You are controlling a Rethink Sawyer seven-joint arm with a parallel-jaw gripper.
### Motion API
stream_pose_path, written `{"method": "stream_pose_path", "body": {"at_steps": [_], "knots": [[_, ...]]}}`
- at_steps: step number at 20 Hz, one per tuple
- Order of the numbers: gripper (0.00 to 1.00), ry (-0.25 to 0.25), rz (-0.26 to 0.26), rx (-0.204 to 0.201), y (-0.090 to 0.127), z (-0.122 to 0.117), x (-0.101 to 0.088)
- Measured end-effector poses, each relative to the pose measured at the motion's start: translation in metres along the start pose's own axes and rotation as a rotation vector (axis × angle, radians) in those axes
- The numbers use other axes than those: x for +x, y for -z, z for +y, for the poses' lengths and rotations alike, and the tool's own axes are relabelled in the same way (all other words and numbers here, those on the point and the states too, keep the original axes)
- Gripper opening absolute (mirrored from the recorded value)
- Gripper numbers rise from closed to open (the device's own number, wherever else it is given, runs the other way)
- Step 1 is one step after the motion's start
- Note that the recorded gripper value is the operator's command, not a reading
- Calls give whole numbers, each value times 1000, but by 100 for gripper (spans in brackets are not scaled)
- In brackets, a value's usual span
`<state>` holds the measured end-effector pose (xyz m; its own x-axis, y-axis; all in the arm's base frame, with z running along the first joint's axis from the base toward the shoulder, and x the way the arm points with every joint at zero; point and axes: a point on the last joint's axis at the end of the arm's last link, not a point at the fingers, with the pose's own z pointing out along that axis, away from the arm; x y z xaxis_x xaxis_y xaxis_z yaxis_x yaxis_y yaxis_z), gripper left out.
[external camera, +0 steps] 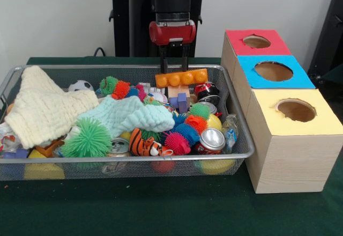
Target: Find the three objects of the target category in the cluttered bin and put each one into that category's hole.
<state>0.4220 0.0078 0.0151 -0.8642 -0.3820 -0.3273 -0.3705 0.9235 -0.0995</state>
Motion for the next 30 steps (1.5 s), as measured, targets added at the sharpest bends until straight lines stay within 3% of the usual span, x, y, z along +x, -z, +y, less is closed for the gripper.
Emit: {"method": "stream_pose_path", "body": {"at_steps": [4, 10, 11, 19, 30], "knots": [[100, -27, -2, 12, 2, -6, -8], [100, -78, 41, 17, 2, -9, -16], [100, -104, 81, 10, 0, -9, -18], [100, -179, 230, -24, -5, -11, -28], [100, -232, 290, -50, -8, -23, -43]]}}
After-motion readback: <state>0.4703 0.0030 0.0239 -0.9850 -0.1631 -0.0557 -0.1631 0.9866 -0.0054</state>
